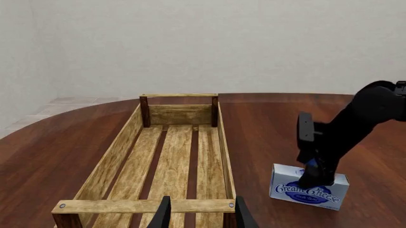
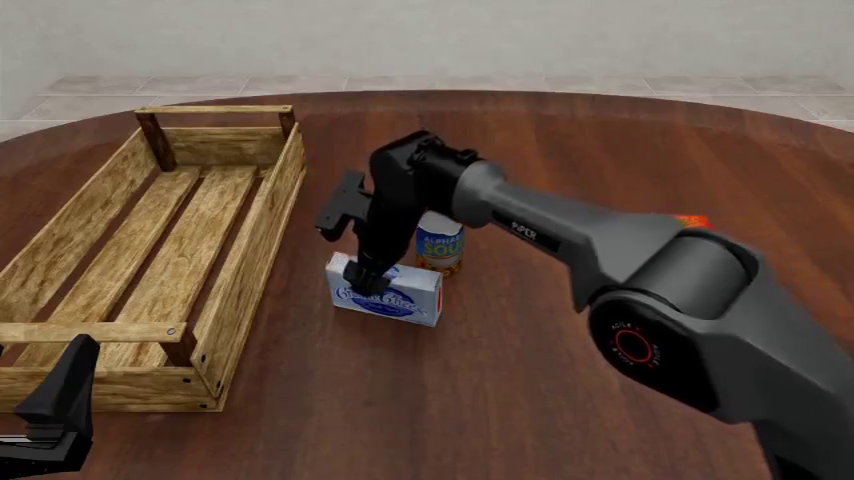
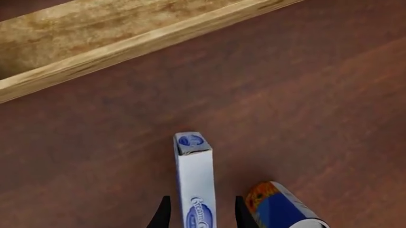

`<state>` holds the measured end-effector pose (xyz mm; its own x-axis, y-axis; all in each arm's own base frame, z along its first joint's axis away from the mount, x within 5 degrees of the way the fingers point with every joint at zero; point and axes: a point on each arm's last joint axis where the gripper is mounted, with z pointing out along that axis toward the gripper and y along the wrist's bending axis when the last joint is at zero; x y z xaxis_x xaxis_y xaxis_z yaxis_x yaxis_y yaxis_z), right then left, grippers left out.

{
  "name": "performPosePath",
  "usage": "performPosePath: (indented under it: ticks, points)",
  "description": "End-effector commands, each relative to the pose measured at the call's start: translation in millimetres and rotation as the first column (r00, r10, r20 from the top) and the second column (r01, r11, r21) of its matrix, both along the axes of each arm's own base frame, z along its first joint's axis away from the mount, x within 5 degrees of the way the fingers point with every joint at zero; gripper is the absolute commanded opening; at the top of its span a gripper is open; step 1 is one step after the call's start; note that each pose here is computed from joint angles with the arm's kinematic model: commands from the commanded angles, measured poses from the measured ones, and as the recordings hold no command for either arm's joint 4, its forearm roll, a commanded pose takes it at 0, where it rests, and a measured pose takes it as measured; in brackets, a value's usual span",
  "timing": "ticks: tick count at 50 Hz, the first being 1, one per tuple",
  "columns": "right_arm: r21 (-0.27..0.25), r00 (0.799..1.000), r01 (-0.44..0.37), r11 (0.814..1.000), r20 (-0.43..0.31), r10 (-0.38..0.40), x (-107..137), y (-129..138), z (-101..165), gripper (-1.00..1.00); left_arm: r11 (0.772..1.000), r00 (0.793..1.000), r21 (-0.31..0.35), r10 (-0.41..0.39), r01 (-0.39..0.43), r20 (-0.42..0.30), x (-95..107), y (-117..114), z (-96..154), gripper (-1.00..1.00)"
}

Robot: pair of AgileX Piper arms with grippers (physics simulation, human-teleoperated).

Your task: Pick up the cream cheese and put it in the tray.

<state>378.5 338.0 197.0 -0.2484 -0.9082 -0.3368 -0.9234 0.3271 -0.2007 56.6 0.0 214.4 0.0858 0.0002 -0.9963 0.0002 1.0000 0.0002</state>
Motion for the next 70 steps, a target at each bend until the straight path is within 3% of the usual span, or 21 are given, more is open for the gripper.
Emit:
performPosePath:
  ticks: [1,22,37,38,46,56,59,65,70]
  points:
    - [-0.014,1.0,-0.002,1.0,-0.012,0.001,5.5,2.0,-11.0,1.0,1.0,1.0,0.0,0.0,0.0,0.0,0.0,0.0,0.0,1.0]
    - [-0.031,0.999,0.006,1.0,-0.044,-0.007,1.9,9.6,-37.2,1.0,1.0,1.0,0.0,0.0,0.0,0.0,0.0,0.0,0.0,1.0]
    - [-0.014,1.0,-0.01,1.0,-0.026,0.009,-6.3,13.1,-18.7,1.0,1.0,1.0,0.0,0.0,0.0,0.0,0.0,0.0,0.0,1.0]
    - [-0.012,1.0,-0.004,1.0,-0.026,0.004,-5.2,12.3,-17.7,-1.0,1.0,1.0,0.0,0.0,0.0,0.0,0.0,0.0,0.0,1.0]
    - [0.039,1.0,0.02,0.999,0.015,-0.021,-4.0,10.0,-3.1,-1.0,1.0,1.0,0.0,0.0,0.0,0.0,0.0,0.0,0.0,1.0]
    - [0.064,1.0,0.008,0.998,0.028,-0.01,-24.8,11.5,15.1,-1.0,1.0,1.0,0.0,0.0,0.0,0.0,0.0,0.0,0.0,1.0]
    - [0.1,0.998,0.028,0.995,0.045,-0.032,-25.9,11.8,32.4,-1.0,1.0,1.0,0.0,0.0,0.0,0.0,0.0,0.0,0.0,1.0]
    - [0.104,0.998,0.026,0.994,0.05,-0.031,-35.5,2.6,46.5,-1.0,1.0,1.0,0.0,0.0,0.0,0.0,0.0,0.0,0.0,1.0]
    - [0.128,0.996,0.024,0.991,0.082,-0.034,-38.1,-8.7,77.0,-1.0,1.0,1.0,0.0,0.0,0.0,0.0,0.0,0.0,0.0,1.0]
